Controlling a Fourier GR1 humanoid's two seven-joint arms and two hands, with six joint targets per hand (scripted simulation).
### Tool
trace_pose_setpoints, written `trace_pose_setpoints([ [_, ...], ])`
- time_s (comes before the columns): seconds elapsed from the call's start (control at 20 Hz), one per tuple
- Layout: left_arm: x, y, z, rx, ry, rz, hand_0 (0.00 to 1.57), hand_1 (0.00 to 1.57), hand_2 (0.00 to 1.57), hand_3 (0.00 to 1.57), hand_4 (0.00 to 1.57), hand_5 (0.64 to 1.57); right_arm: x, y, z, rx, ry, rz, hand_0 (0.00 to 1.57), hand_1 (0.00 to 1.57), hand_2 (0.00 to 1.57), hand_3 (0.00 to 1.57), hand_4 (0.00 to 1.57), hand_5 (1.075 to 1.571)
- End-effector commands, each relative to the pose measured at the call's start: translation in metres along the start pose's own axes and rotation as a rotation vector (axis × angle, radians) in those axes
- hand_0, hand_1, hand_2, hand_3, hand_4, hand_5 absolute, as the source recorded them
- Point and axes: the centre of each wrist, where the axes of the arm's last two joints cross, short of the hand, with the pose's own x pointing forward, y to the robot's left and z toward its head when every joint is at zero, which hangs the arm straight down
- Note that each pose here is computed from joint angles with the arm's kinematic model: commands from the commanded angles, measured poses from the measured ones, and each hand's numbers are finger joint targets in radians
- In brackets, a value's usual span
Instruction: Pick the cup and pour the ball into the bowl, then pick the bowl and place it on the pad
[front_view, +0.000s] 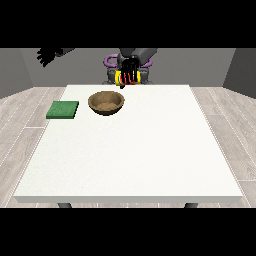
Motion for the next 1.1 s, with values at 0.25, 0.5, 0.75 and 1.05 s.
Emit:
trace_pose_setpoints([
  [0.25,0.048,0.035,0.013,-0.030,-0.099,-0.273,0.00,0.00,1.13,1.45,0.85,1.571,-0.013,0.025,-0.018,0.076,-0.006,-0.013,0.00,0.00,0.00,0.00,0.68,1.562],
  [0.5,0.026,0.064,-0.009,0.034,-0.057,-0.116,0.00,0.00,1.15,1.44,0.90,1.571,-0.010,0.017,-0.014,-0.002,-0.008,-0.001,0.00,0.00,0.00,0.00,0.69,1.563],
  [0.75,-0.014,0.040,0.007,0.056,0.012,0.238,0.38,0.38,1.57,1.26,1.21,1.567,-0.002,0.011,-0.012,-0.029,0.013,0.011,0.00,0.00,0.00,0.00,0.71,1.569],
  [1.05,-0.020,0.091,0.006,0.244,0.147,0.964,0.62,0.62,0.28,0.00,1.10,1.571,-0.018,0.028,-0.016,-0.035,0.016,-0.048,0.00,0.00,0.00,0.00,0.71,1.570],
])
